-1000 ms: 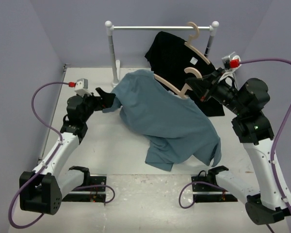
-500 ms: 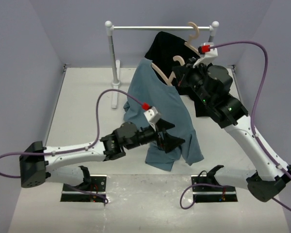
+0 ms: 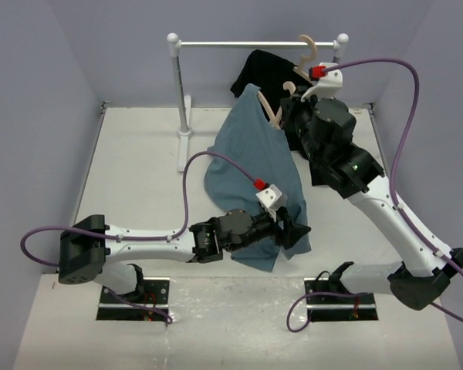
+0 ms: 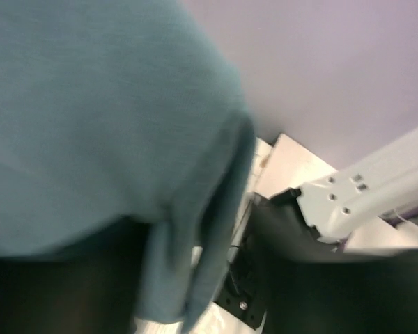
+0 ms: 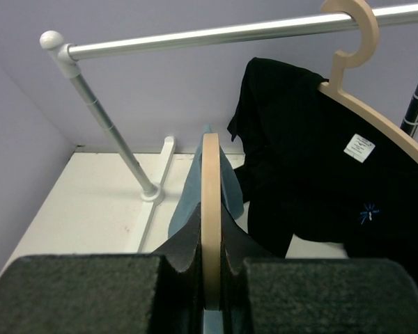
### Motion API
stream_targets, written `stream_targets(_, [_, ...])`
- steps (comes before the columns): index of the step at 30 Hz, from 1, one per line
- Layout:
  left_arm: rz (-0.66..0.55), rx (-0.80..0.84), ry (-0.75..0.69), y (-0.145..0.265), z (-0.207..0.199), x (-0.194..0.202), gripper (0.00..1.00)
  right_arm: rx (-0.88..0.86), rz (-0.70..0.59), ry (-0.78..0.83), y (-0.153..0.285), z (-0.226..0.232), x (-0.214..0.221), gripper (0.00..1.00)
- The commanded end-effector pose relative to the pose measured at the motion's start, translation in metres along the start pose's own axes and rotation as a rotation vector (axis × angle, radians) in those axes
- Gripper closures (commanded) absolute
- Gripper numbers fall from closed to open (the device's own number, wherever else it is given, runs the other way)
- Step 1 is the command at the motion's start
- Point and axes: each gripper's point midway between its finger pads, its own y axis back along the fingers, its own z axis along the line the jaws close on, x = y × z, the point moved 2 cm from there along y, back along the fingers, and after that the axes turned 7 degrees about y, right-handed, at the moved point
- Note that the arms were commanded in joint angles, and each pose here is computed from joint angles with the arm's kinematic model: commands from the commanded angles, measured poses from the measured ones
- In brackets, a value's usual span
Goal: Place the t-shirt on the hanger
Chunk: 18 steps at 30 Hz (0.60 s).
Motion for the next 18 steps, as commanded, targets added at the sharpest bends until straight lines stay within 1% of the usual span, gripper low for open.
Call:
stream_targets(1, [-0.082, -0.107, -0.009, -0.005, 0.01, -0.016, 1.0, 0.023, -0.129, -0.049, 0.011, -0.004, -0.046, 1.0])
stream_targets(4, [-0.043, -0.096, -0.017, 0.0, 0.005, -0.004, 1.0, 0.026, -0.138, -0.03, 0.009, -0.004, -0.05, 1.0])
stream_targets(8, [0.021, -0.035, 0.004, 0.011, -0.01, 0.027, 1.0, 0.04, -0.162, -0.017, 0.005, -0.007, -0.063, 1.0])
stream_targets(10, [0.065, -0.004, 0.008, 0.021, -0.022, 0.052, 1.0, 0.047, -0.176, -0.012, 0.003, -0.008, -0.071, 1.0])
stream_targets(12, [0.083, 0.005, 0.01, 0.027, -0.025, 0.064, 1.0, 0.043, -0.167, -0.004, -0.001, -0.005, -0.067, 1.0])
stream_targets(16, [0.104, 0.06, 0.012, 0.033, -0.038, 0.074, 1.0, 0.065, -0.172, 0.019, -0.011, -0.005, -0.055, 1.0])
stream_targets(18, [0.106, 0.059, 0.004, 0.036, -0.039, 0.075, 1.0, 0.071, -0.172, 0.026, -0.014, -0.005, -0.051, 1.0])
